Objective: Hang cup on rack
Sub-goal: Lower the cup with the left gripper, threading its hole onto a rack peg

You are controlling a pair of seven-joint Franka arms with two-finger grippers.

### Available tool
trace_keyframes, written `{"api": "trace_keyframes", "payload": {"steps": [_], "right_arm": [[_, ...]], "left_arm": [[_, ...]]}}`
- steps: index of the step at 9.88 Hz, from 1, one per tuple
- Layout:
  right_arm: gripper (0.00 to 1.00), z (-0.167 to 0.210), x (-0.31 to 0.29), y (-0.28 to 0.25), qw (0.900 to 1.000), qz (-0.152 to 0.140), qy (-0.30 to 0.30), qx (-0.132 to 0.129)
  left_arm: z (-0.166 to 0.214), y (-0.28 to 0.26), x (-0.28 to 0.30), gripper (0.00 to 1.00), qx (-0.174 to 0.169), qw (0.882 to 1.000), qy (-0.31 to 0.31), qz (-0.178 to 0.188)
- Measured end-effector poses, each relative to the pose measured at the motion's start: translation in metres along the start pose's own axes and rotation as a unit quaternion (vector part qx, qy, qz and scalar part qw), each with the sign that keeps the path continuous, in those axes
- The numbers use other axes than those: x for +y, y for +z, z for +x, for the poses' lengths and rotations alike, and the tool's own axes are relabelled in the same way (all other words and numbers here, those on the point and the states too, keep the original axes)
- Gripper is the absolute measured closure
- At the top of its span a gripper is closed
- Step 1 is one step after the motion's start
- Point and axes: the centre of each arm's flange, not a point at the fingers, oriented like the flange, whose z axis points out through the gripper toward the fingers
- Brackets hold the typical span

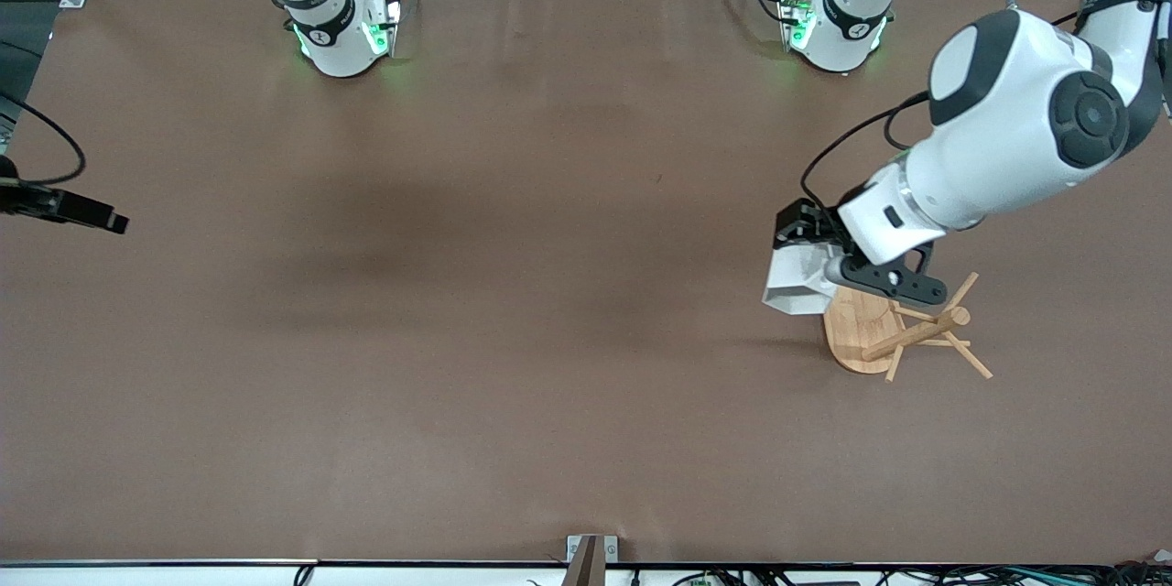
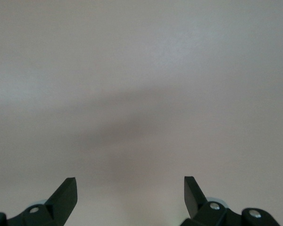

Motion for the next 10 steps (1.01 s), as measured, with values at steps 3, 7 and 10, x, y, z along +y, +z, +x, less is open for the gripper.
{"api": "trace_keyframes", "payload": {"steps": [3,7,10], "right_arm": [[0.0,-0.041,-0.008,-0.057,0.999,0.001,-0.004,0.042],[0.0,-0.077,-0.038,-0.086,0.996,-0.038,-0.03,0.069],[0.0,-0.076,-0.026,-0.08,0.998,-0.039,-0.018,0.053]], "left_arm": [[-0.002,0.029,-0.03,0.23,-0.029,1.0,-0.006,-0.002],[0.011,0.051,-0.069,0.23,-0.03,0.999,0.006,0.018],[0.017,0.053,-0.072,0.23,-0.027,0.999,0.009,0.017]]}}
